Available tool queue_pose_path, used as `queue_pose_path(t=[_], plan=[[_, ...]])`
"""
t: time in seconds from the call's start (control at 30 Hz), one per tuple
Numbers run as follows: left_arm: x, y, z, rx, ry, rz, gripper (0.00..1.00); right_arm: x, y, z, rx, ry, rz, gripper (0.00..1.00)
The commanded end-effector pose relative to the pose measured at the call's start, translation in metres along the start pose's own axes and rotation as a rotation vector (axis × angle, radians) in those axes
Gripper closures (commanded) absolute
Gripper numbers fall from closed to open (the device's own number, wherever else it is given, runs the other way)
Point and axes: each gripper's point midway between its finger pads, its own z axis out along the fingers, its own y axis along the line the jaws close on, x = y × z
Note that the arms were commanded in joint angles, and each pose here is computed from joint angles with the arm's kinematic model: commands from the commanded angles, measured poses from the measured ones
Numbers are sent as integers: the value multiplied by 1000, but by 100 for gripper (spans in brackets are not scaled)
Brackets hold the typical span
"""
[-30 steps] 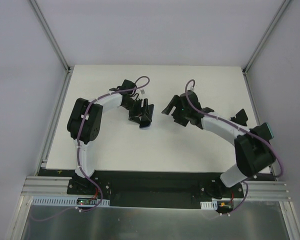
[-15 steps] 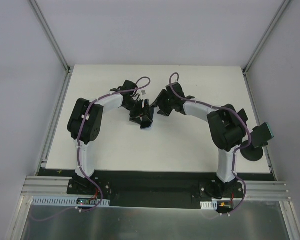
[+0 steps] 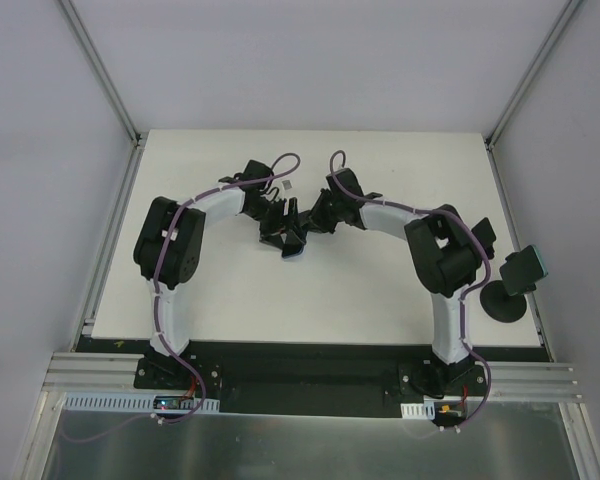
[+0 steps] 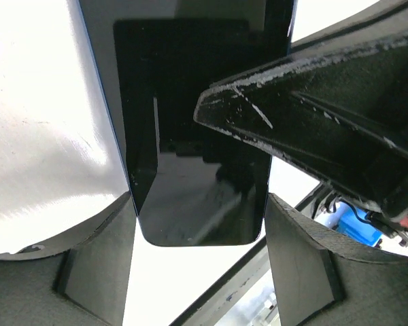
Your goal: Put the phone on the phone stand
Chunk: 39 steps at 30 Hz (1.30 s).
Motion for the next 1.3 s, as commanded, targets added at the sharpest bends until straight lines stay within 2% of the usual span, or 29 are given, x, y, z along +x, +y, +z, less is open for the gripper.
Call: queue_pose_path(t=[0.0,0.1,0.23,0.27,0.33,0.37,0.43,0.5,0.53,0.57,0.63,0.67,0.73,0.8,0.9,1.0,1.13,1.27], plan=[[6,-54,-37,140,-49,146,41,-20,30,-32,-85,-39,-58,98],[-3,-88,-72,183,-150,234,28,-30,36,-63,-115,-52,-133,99],[-2,-142,-131,261,-281,333,22,-32,25,-112,-139,-59,-274,99],[1,-148,-141,268,-303,351,21,-23,28,-134,-177,-47,-366,99],[5,-158,-162,258,-377,427,15,-8,7,-150,-169,-7,-421,99],[6,-154,-162,246,-398,443,13,-1,4,-169,-181,-16,-502,99],[12,-155,-166,258,-414,512,11,20,-5,-185,-211,37,-564,99],[20,-155,-159,299,-368,556,13,42,-4,-205,-282,61,-637,99],[31,-159,-152,366,-306,606,17,57,3,-215,-368,105,-684,99],[37,-160,-149,399,-276,634,32,68,7,-225,-417,111,-720,99],[52,-170,-149,485,-212,665,38,87,16,-237,-505,149,-793,99],[58,-174,-152,515,-199,693,38,92,20,-244,-529,149,-818,99],[69,-180,-154,537,-202,770,29,105,27,-253,-585,184,-851,99],[81,-180,-150,557,-173,784,21,111,34,-260,-601,192,-875,99],[110,-191,-143,669,-62,819,19,119,40,-268,-605,178,-911,99],[141,-200,-139,769,33,872,27,113,50,-274,-610,120,-924,99],[156,-199,-127,759,65,901,49,124,60,-285,-659,133,-944,99],[163,-201,-125,783,105,891,55,133,59,-294,-667,114,-957,99]])
